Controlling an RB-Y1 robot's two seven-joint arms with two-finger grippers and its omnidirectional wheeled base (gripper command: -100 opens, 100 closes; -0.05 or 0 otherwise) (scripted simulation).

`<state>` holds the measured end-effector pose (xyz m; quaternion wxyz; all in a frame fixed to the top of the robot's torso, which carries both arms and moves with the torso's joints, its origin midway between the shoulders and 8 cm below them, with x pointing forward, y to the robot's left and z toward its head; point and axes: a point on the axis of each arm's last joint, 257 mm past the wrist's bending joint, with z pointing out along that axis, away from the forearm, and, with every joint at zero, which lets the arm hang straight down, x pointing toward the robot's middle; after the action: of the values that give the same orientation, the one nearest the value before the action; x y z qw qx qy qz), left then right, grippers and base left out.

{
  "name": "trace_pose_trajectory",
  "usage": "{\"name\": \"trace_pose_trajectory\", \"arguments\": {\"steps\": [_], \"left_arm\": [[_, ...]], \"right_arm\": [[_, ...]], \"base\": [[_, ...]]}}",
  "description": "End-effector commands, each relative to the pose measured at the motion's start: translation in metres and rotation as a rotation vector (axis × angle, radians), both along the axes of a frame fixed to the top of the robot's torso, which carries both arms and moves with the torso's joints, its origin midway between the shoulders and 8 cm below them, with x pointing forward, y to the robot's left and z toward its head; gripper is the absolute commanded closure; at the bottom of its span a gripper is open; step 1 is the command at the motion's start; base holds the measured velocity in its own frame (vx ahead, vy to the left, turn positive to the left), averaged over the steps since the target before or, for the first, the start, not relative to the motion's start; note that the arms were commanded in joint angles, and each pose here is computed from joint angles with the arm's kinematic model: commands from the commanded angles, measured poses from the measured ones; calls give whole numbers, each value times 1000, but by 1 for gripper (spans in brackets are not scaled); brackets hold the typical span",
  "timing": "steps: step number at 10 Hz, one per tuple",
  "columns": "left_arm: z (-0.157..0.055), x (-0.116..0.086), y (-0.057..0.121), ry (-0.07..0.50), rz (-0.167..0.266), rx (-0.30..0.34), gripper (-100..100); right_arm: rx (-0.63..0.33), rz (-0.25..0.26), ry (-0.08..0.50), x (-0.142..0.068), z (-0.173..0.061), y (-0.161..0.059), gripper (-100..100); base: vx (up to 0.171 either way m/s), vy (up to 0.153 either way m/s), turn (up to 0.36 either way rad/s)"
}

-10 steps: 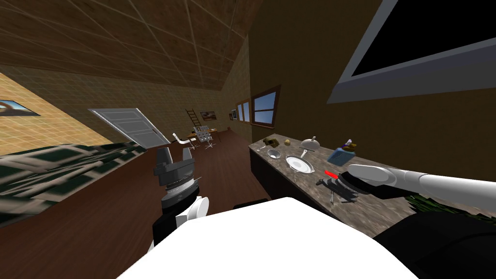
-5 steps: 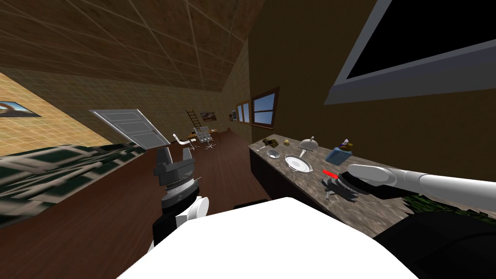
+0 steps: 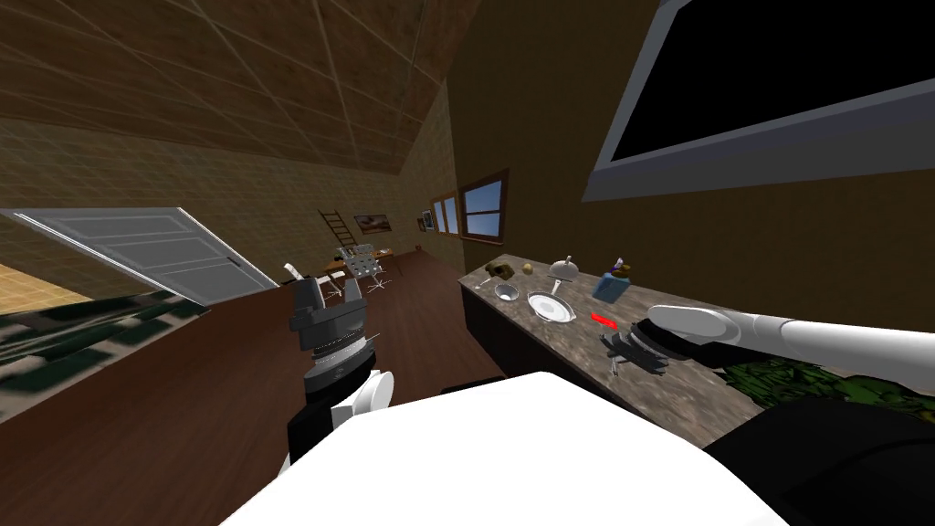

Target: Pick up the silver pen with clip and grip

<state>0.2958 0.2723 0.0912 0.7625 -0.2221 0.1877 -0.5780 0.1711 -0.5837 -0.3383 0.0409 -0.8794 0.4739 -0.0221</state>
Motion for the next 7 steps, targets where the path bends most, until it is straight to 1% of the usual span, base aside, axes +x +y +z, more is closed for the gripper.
{"name": "trace_pose_trajectory", "arguments": {"steps": [1, 5, 6, 7], "left_arm": [[0, 0, 0, 0, 0, 0, 0], [0, 0, 0, 0, 0, 0, 0], [0, 0, 0, 0, 0, 0, 0], [0, 0, 0, 0, 0, 0, 0]], "right_arm": [[1, 38, -1, 4, 4, 7, 100], [2, 133, 1, 13, 14, 22, 100], [1, 117, 1, 12, 11, 20, 100], [1, 121, 2, 12, 11, 20, 0]], "base": [[105, 15, -197], [101, 12, -239], [48, 9, -41], [7, 2, 10]]}}
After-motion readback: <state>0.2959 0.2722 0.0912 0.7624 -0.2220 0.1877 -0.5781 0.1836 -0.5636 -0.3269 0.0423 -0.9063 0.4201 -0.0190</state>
